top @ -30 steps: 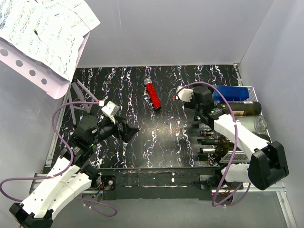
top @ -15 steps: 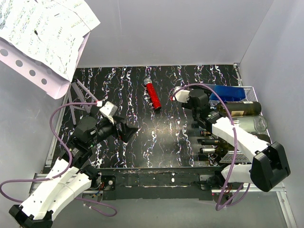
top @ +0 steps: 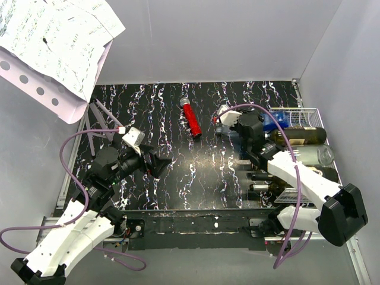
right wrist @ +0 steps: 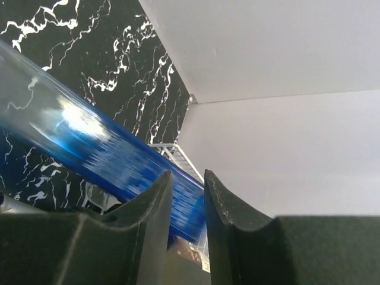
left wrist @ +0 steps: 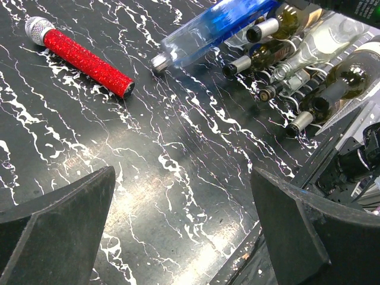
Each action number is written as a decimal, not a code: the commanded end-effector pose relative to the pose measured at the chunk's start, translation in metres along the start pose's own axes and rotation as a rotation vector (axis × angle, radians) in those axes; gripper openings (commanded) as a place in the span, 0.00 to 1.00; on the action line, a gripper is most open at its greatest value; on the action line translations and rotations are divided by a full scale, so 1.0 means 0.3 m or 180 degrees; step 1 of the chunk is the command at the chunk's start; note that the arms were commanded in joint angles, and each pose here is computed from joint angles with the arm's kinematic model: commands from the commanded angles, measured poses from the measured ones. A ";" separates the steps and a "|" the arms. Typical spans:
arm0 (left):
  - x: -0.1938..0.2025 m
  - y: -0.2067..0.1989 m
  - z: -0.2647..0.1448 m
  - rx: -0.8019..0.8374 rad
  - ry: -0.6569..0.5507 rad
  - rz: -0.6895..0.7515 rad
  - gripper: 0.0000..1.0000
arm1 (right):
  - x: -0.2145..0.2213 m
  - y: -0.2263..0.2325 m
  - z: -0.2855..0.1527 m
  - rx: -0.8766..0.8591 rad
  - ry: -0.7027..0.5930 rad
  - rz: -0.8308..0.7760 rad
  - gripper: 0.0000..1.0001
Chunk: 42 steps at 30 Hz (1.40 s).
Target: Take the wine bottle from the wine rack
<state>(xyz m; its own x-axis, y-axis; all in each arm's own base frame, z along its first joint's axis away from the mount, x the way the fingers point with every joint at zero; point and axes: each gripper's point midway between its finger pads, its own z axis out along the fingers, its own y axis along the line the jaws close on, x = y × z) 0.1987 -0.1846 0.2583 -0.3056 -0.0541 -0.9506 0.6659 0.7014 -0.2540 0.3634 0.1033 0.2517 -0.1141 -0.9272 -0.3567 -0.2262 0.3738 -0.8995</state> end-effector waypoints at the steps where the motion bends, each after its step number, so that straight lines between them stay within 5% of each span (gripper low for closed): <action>1: -0.010 0.007 -0.007 -0.0044 -0.0038 0.0031 0.98 | 0.015 0.003 0.013 0.0121 -0.0021 0.0295 0.37; 8: 0.007 -0.006 0.003 0.0024 0.0060 -0.0043 0.98 | 0.031 0.037 0.008 -0.0137 -0.0040 0.0636 0.45; 15: -0.003 0.028 0.002 -0.0178 0.0003 -0.0112 0.98 | -0.083 0.139 -0.098 -0.1228 -0.0419 0.1069 0.64; 21: 0.002 0.061 0.017 -0.0356 0.0119 -0.0137 0.98 | -0.208 0.143 -0.186 -0.1687 -0.0778 0.1833 0.70; 29: 0.074 0.248 0.111 -0.1244 0.1090 0.0032 0.98 | -0.316 0.008 -0.364 -0.1760 -0.1455 0.2832 0.71; 36: 0.199 0.386 0.277 -0.1689 0.1927 0.0101 0.98 | -0.329 -0.096 -0.539 -0.1718 -0.2122 0.3144 0.80; 42: 0.227 0.465 0.398 -0.1773 0.2175 0.0237 0.98 | -0.328 -0.150 -0.658 -0.1731 -0.2545 0.3185 0.80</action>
<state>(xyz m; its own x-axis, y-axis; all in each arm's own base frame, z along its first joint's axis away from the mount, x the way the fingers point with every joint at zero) 0.3265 -0.1797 0.1196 -0.7621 0.2926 -0.5775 0.3372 0.9409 0.0317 0.2108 0.1770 0.3546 0.0331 -0.0430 -0.9985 -0.6978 0.7143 -0.0539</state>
